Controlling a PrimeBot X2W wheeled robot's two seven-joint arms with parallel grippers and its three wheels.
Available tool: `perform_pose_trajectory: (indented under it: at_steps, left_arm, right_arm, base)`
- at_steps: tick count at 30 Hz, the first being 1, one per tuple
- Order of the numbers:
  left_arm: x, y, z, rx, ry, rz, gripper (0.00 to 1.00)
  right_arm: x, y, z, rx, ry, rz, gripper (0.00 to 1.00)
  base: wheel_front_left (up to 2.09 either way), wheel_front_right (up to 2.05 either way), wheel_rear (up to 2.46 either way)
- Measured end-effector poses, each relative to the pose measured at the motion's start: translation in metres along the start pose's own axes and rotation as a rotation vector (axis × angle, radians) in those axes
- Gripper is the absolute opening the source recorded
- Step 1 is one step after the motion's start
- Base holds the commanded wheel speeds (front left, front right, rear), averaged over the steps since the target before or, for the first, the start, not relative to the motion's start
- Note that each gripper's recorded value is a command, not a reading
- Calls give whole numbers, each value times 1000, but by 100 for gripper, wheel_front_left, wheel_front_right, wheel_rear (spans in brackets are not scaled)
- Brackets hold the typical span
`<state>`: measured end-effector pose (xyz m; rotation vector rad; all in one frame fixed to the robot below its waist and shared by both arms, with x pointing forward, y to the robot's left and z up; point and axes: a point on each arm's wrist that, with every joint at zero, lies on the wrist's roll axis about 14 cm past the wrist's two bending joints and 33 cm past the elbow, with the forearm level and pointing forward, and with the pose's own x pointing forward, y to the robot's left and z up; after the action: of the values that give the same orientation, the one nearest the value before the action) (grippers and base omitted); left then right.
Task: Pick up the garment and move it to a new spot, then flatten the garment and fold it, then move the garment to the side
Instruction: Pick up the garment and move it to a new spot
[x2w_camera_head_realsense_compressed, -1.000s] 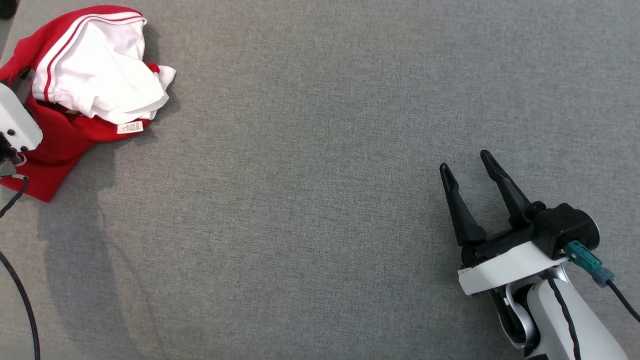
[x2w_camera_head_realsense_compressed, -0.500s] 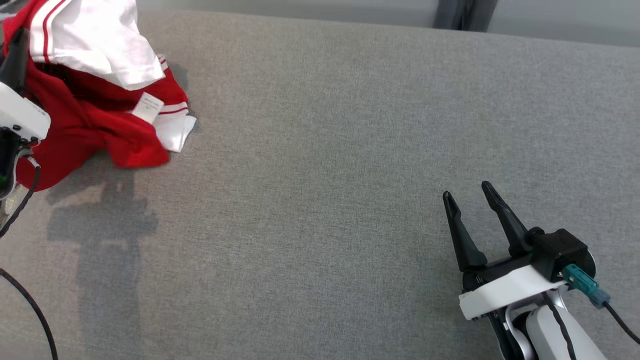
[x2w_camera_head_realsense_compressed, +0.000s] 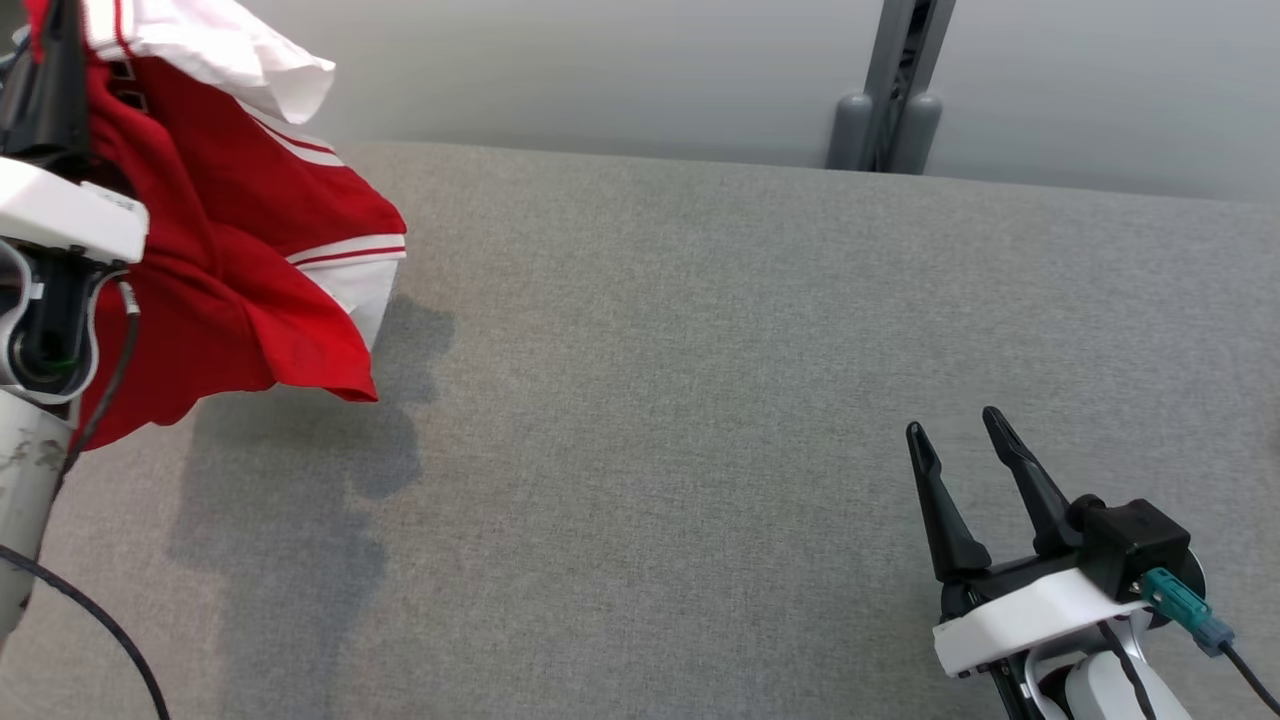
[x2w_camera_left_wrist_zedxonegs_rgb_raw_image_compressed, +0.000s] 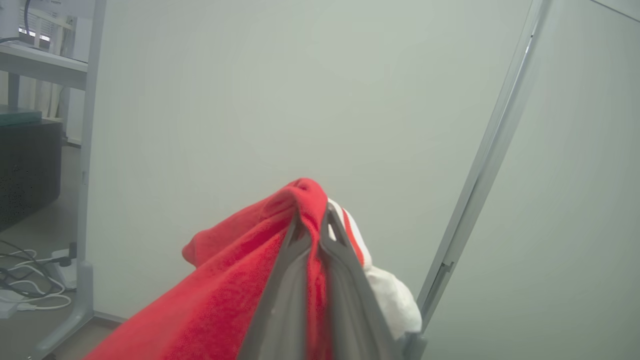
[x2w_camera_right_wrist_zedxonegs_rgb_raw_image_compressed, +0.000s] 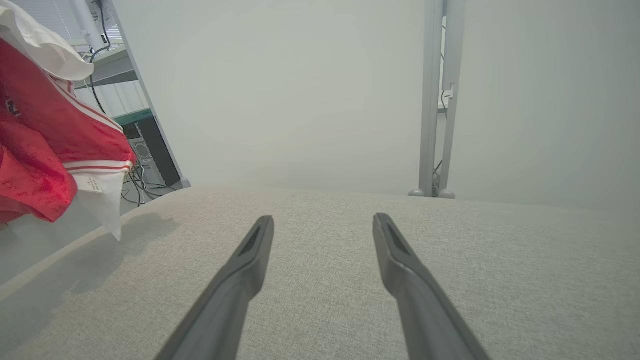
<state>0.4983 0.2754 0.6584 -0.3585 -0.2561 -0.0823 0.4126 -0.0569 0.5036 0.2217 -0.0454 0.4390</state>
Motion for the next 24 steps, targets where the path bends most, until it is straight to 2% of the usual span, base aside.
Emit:
perform_pose_trajectory:
  at_steps: [11,20,23,24]
  left_arm:
    - [5,-96,-5,-105,-49,-221,0]
    - [8,-175,-57,-179,61,-377,0]
    - [5,-199,-86,-216,124,-415,0]
    - [3,-216,-105,-219,165,-448,0]
  right_arm:
    - [-16,-17,19,-20,-48,-67,100]
    - [-31,-48,36,-39,-94,-172,100]
    - [-38,-62,41,-48,-105,-218,100]
    - [-44,-71,43,-55,-109,-248,100]
  base:
    - [0,0,0]
    - [0,0,0]
    - [0,0,0]
    - [0,0,0]
